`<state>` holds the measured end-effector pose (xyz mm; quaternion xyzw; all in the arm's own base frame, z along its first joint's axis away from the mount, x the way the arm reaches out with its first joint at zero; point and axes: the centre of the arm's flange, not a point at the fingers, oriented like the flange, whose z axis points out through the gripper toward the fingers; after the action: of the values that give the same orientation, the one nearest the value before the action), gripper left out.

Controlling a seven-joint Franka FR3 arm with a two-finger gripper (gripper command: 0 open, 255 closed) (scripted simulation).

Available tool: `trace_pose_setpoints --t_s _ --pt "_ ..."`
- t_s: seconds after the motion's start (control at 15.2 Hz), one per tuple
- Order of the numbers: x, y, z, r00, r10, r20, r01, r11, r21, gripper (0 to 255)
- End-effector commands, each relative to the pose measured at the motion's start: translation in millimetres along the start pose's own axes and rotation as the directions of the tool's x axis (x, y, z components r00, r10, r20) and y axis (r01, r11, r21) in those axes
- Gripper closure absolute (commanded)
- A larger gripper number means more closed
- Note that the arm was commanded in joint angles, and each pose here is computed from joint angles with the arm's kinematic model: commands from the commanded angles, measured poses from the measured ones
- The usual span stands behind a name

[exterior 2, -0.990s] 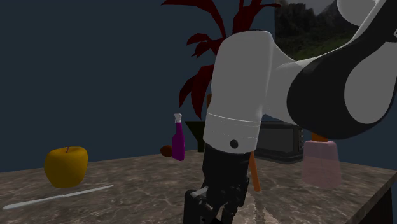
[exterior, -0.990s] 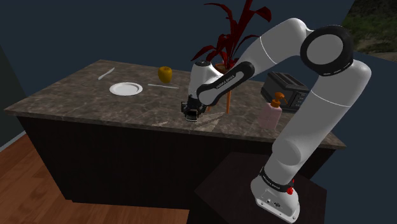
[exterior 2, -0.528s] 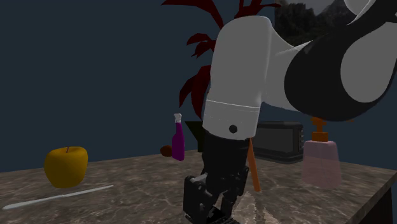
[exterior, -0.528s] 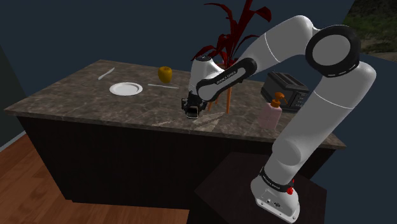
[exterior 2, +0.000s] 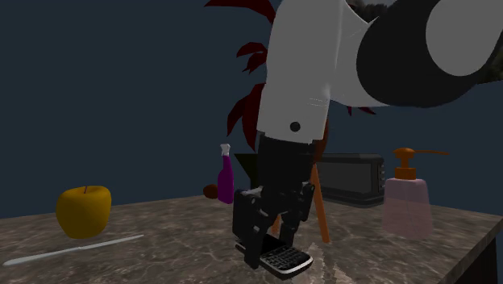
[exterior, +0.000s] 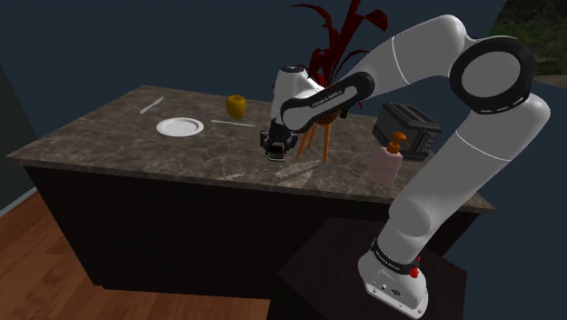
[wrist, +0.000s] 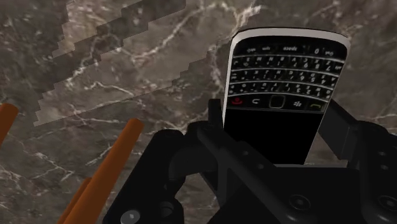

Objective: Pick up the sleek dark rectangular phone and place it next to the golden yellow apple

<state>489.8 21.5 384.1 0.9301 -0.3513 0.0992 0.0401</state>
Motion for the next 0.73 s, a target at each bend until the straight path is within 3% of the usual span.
trace_pose_setpoints --t_s 0.0,0.66 --pt "2 0 -11 1.0 0.0 0.0 0.0 1.0 0.0 255" --pt "13 0 -62 1.0 0.0 0.0 0.0 1.0 0.0 255"
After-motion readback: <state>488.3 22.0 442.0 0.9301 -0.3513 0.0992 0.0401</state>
